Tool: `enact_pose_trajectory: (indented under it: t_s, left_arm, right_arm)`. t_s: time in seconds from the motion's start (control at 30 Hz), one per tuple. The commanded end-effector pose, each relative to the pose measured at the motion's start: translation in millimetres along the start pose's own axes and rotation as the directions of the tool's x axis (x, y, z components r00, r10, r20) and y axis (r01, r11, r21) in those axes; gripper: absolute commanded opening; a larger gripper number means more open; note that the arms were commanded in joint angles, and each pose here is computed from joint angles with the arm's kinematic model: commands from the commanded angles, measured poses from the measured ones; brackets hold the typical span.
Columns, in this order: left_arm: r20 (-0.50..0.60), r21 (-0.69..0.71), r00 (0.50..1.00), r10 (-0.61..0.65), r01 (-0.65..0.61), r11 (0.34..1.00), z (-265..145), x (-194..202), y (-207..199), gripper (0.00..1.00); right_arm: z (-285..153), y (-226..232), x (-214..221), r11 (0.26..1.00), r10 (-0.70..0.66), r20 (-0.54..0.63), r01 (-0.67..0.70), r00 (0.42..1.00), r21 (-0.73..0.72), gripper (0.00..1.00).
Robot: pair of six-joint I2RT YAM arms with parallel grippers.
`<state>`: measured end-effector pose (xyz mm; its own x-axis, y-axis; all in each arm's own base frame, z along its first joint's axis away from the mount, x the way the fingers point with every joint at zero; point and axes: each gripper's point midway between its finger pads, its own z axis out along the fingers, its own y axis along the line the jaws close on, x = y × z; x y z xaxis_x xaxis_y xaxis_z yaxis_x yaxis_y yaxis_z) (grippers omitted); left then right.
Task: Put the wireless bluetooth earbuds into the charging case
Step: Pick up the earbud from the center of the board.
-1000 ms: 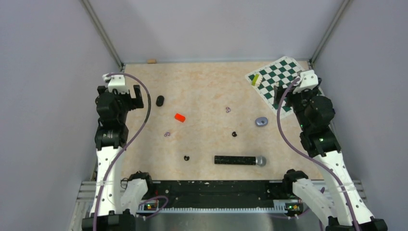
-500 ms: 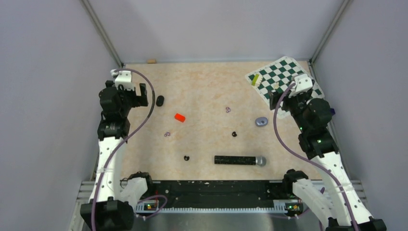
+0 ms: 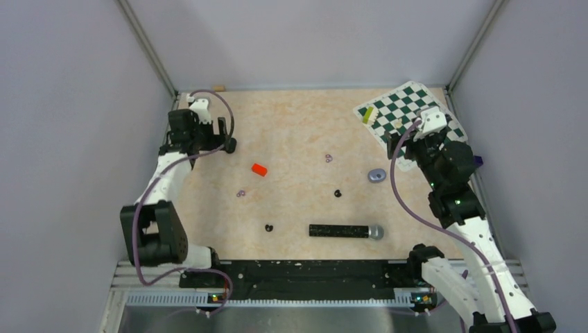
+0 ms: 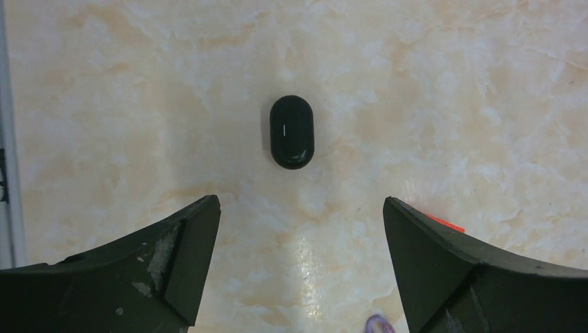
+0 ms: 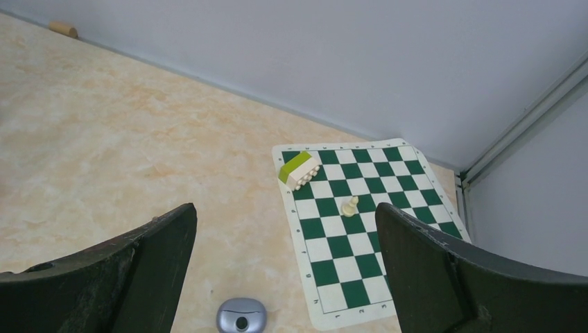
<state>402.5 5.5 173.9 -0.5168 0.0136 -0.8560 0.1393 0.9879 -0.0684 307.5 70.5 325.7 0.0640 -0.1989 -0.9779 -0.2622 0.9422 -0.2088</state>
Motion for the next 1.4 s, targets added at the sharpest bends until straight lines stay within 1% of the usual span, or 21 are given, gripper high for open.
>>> enact_pose_trajectory:
  t_s: [0.0, 0.1, 0.27, 0.4, 0.63, 1.0, 1.1, 1.17, 1.2, 1.23, 1.37]
  left_arm:
    - [-0.09, 0.002, 0.993, -0.076, 0.076, 0.997, 31, -6, 5, 0.91]
    - [-0.241, -0.017, 0.962, -0.125, 0.125, 0.992, 52, 16, 10, 0.88]
    - [-0.348, -0.031, 0.918, -0.189, 0.19, 0.981, 79, 30, 13, 0.87]
    - [-0.409, -0.051, 0.888, -0.211, 0.209, 0.977, 95, 42, 17, 0.86]
    - [-0.475, -0.082, 0.848, -0.233, 0.221, 0.972, 113, 55, 22, 0.79]
    - [-0.555, -0.136, 0.804, -0.213, 0.165, 0.977, 131, 89, 18, 0.72]
    - [-0.561, -0.136, 0.799, -0.216, 0.168, 0.976, 133, 92, 16, 0.61]
    - [-0.563, -0.132, 0.798, -0.215, 0.17, 0.977, 133, 93, 15, 0.47]
    - [-0.563, -0.132, 0.797, -0.217, 0.173, 0.976, 133, 93, 15, 0.42]
    - [-0.563, -0.13, 0.797, -0.218, 0.175, 0.976, 133, 92, 14, 0.4]
    - [-0.56, -0.121, 0.799, -0.218, 0.181, 0.976, 132, 91, 10, 0.38]
  right_arm:
    - [3, 1, -8, 1.0, -0.017, 0.034, 0.017, 0.999, -0.008, 0.99]
    - [3, 0, -7, 1.0, -0.021, 0.032, 0.021, 0.999, 0.0, 0.99]
    - [5, 0, -4, 1.0, -0.022, 0.022, 0.022, 1.0, -0.001, 0.99]
    - [5, 0, -2, 1.0, -0.024, 0.018, 0.024, 1.0, -0.002, 0.99]
    - [6, 1, 1, 1.0, -0.028, 0.011, 0.028, 1.0, -0.002, 0.99]
    - [7, 1, 3, 1.0, -0.03, 0.004, 0.03, 1.0, -0.004, 0.99]
    - [7, 1, 4, 1.0, -0.031, 0.002, 0.031, 1.0, -0.003, 0.99]
    - [7, 1, 4, 1.0, -0.031, 0.003, 0.031, 1.0, -0.003, 0.99]
    - [7, 1, 4, 1.0, -0.031, 0.001, 0.031, 1.0, -0.003, 0.99]
    - [7, 1, 5, 1.0, -0.031, 0.001, 0.031, 1.0, -0.002, 0.99]
    - [7, 1, 6, 1.0, -0.031, -0.002, 0.031, 1.0, -0.003, 0.99]
